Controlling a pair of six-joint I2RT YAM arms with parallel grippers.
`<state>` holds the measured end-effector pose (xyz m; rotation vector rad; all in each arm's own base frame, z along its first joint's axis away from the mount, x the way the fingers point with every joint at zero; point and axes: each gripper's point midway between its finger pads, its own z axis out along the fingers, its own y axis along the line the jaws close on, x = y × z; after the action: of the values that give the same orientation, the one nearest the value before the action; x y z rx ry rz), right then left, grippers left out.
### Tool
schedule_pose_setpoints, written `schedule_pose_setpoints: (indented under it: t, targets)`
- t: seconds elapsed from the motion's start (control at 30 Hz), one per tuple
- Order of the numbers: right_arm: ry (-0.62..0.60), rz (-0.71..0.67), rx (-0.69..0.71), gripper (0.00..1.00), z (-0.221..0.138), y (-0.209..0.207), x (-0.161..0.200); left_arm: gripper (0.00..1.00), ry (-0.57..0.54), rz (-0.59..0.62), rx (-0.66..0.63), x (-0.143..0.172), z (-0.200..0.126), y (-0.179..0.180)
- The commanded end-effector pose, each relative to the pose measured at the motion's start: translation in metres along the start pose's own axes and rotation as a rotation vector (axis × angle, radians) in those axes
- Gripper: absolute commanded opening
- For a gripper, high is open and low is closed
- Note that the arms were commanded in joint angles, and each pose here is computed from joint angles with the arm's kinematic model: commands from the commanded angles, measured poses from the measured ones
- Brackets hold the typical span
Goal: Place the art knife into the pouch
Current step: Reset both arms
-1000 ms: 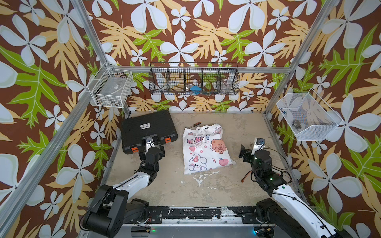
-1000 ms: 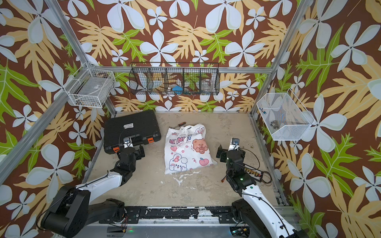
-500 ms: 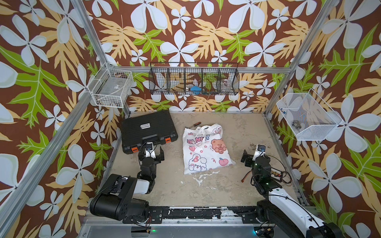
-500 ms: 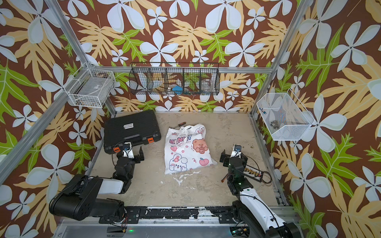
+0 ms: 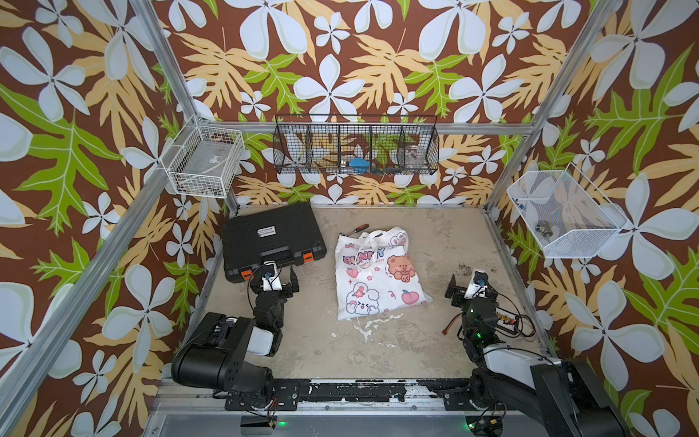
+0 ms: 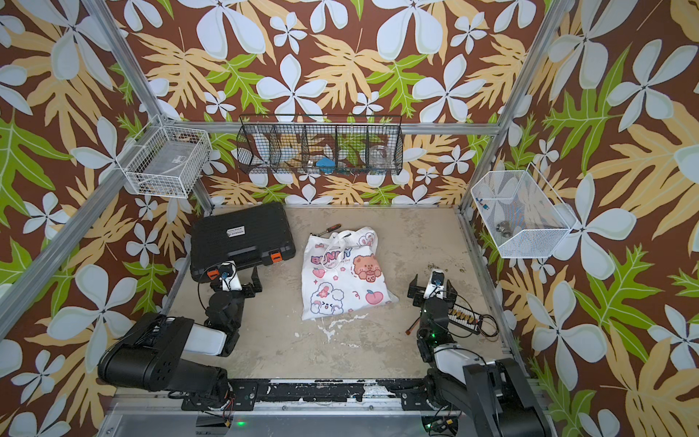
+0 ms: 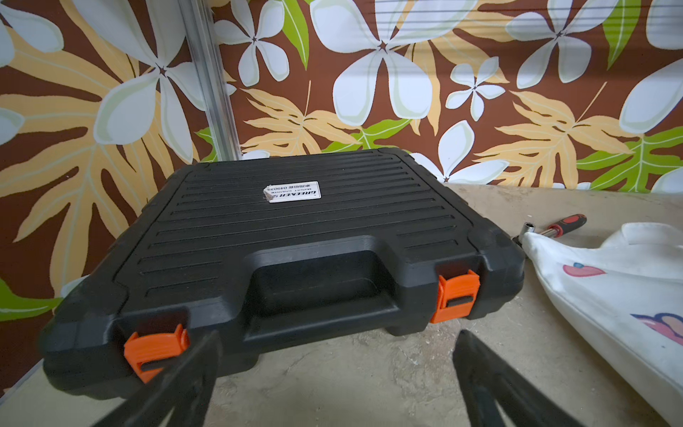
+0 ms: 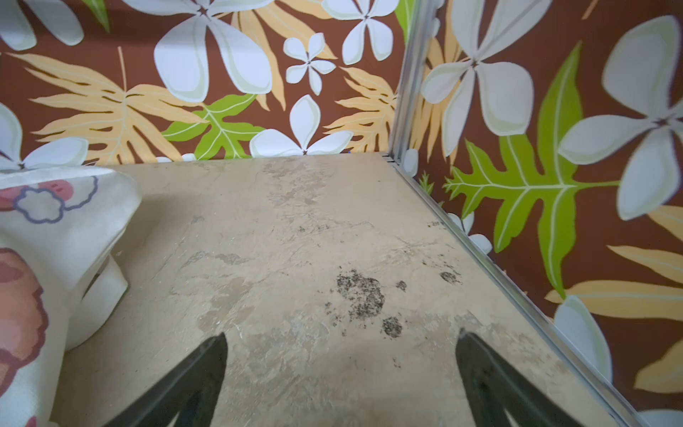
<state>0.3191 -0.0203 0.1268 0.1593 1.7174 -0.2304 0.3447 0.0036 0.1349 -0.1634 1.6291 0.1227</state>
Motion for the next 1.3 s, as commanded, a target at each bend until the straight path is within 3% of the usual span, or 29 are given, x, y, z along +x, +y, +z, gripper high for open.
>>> schedule_pose_setpoints:
  t: [0.0,0.23,0.33,0.43,0.53,0.87,1.07,1.27]
  targets:
    - [-0.101,0.0,-0.026,1.0,0.006,0.007,-0.029,1.0,-0.013,-0.019,-0.017,-0.004,0.0,0.003]
    - [-0.201,-0.04,-0.038,1.0,0.006,0.011,-0.024,1.0,-0.013,-0.019,-0.019,-0.004,0.0,0.003]
    - [-0.052,-0.056,-0.09,1.0,0.022,0.02,-0.003,1.0,-0.013,-0.018,-0.018,-0.004,0.001,0.003]
    - [-0.092,-0.056,-0.132,1.0,0.028,0.026,-0.011,1.0,-0.013,-0.019,-0.018,-0.003,0.0,0.003]
    - [-0.023,-0.047,-0.145,1.0,0.037,0.026,-0.003,1.0,-0.013,-0.019,-0.017,-0.004,0.0,0.003]
    - [-0.1,-0.058,-0.222,1.0,0.018,0.032,-0.01,1.0,-0.012,-0.018,-0.018,-0.003,0.001,0.003]
    - [-0.116,-0.037,-0.192,1.0,0.013,0.025,-0.011,1.0,-0.012,-0.018,-0.016,-0.003,0.0,0.003]
    - [-0.015,-0.037,-0.26,1.0,0.041,0.037,-0.003,1.0,-0.012,-0.018,-0.019,-0.003,0.001,0.003]
